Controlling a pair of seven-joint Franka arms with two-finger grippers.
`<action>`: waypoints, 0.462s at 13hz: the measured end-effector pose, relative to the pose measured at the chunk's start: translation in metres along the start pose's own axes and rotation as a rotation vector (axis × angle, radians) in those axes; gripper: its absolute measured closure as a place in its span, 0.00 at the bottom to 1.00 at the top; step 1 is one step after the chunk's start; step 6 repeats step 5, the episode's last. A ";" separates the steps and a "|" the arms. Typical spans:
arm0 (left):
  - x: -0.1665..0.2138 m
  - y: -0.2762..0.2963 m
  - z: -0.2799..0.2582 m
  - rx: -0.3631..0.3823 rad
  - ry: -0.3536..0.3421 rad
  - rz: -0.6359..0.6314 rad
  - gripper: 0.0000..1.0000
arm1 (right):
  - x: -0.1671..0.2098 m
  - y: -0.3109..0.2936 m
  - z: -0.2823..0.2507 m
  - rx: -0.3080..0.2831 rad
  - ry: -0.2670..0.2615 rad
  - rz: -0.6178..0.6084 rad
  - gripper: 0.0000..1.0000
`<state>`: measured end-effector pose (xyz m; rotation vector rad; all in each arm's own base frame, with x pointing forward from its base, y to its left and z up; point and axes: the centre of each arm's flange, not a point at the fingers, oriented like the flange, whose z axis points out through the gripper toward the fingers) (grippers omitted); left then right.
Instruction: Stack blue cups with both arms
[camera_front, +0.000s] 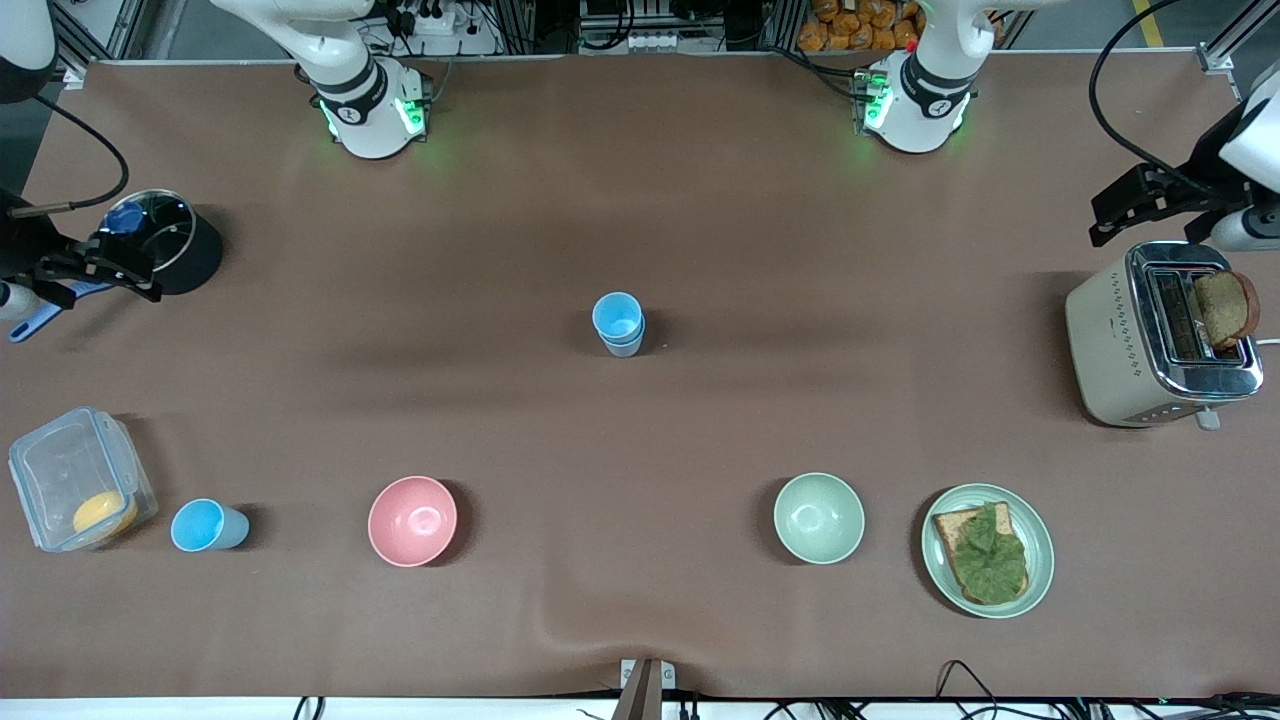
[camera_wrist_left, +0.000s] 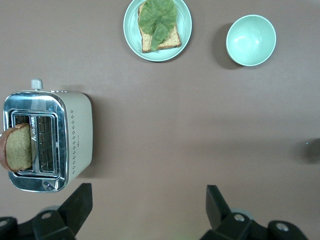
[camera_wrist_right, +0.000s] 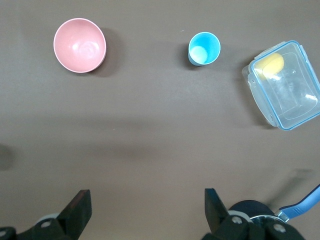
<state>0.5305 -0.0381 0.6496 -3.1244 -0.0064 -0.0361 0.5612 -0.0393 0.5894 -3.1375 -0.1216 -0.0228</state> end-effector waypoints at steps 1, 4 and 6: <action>-0.001 0.000 -0.001 0.000 -0.003 0.001 0.00 | 0.000 0.000 0.000 0.000 0.000 0.000 0.00; -0.002 0.001 0.003 0.002 -0.027 0.006 0.00 | 0.000 0.000 0.000 0.000 0.000 -0.001 0.00; -0.002 0.001 0.004 0.002 -0.034 0.013 0.00 | 0.000 0.000 0.000 0.000 0.000 -0.001 0.00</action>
